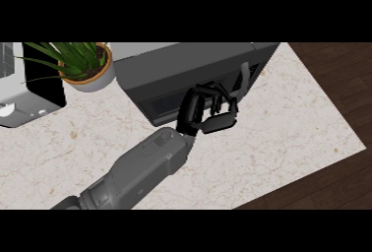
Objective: Pick up the milk, place it into the microwave and close the microwave
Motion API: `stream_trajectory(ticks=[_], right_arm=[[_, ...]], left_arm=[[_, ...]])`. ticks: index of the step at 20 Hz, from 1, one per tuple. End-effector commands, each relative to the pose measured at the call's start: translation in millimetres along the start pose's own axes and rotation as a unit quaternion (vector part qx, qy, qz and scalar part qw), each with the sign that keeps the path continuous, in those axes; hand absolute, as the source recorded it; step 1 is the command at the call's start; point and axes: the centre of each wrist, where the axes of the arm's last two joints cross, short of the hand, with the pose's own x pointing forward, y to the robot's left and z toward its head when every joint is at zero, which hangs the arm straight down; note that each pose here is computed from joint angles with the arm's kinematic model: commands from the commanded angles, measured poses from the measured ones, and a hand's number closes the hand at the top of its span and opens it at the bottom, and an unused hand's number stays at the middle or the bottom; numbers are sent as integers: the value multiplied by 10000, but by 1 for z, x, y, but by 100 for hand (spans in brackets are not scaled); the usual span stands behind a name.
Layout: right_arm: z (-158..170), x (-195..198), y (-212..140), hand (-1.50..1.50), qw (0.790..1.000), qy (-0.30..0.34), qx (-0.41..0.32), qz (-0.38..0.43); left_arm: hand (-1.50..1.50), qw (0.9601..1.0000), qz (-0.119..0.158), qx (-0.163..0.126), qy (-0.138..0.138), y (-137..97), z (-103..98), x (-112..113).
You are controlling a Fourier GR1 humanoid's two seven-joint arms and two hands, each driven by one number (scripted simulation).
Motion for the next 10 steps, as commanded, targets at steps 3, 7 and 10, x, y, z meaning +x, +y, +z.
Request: stream_trajectory(ticks=[3, 7, 10], right_arm=[[-5, 3, -16, -150, 9998, 16, -17, 186], [-2, -4, -20, -150, 9999, 55, -74, -59], [-2, -8, -22, -150, 9997, 3, -121, -225]], left_arm=[[150, 9999, -50, 5, -106, 0, -23, 11], [150, 10000, -34, 10, -41, 2, -23, 9], [150, 9999, -76, -16, -127, 0, -23, 10]])
